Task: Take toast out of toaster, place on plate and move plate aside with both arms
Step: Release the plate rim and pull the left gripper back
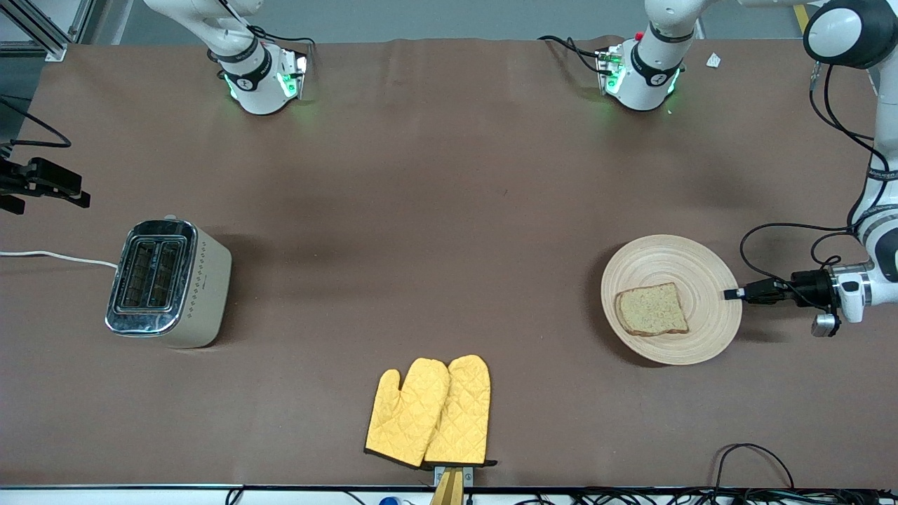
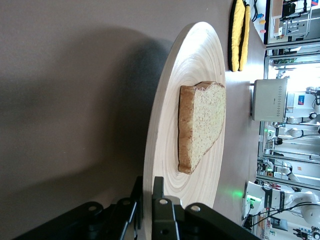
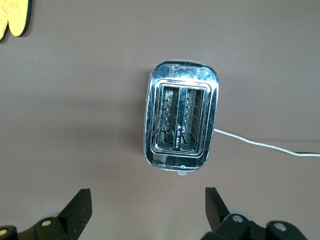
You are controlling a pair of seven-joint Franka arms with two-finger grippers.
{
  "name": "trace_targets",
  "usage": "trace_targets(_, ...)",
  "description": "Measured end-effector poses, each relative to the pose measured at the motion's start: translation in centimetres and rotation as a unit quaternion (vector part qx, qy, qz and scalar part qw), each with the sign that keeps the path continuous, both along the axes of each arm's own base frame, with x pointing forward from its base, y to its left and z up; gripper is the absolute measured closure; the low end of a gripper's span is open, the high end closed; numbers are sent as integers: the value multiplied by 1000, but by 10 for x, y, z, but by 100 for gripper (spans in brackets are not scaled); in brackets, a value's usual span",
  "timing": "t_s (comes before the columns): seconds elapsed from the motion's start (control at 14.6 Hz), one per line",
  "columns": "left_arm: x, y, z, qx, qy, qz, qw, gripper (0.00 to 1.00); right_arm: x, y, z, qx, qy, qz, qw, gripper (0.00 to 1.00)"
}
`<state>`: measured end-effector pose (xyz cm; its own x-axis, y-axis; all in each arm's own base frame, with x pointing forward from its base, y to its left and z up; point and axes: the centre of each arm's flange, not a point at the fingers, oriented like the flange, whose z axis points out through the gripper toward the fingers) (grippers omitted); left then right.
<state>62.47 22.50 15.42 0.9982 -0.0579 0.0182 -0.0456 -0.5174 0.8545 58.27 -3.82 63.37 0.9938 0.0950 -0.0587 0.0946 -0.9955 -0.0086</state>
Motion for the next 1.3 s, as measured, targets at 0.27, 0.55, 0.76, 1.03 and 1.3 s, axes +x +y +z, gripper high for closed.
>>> trace_targets(0.27, 9, -9, -6, 13, -10, 6, 1000, 88, 0, 0, 0, 0, 1, 0, 1000, 0)
trace_targets(0.55, 19, -12, 3, 22, -25, 8, 999, 54, 0, 0, 0, 0, 1, 0, 1000, 0)
trace_targets(0.76, 32, 0, 24, 45, -47, 4, 998, 25, 0, 0, 0, 0, 1, 0, 1000, 0)
trace_targets(1.03, 45, 14, 60, 113, -74, -34, 990, 0, 0, 1, 0, 0, 1, 1, 1000, 0)
trace_targets(1.3, 69, -24, 130, 189, -87, -77, 975, 0, 0, 1, 0, 0, 1, 1, 1000, 0)
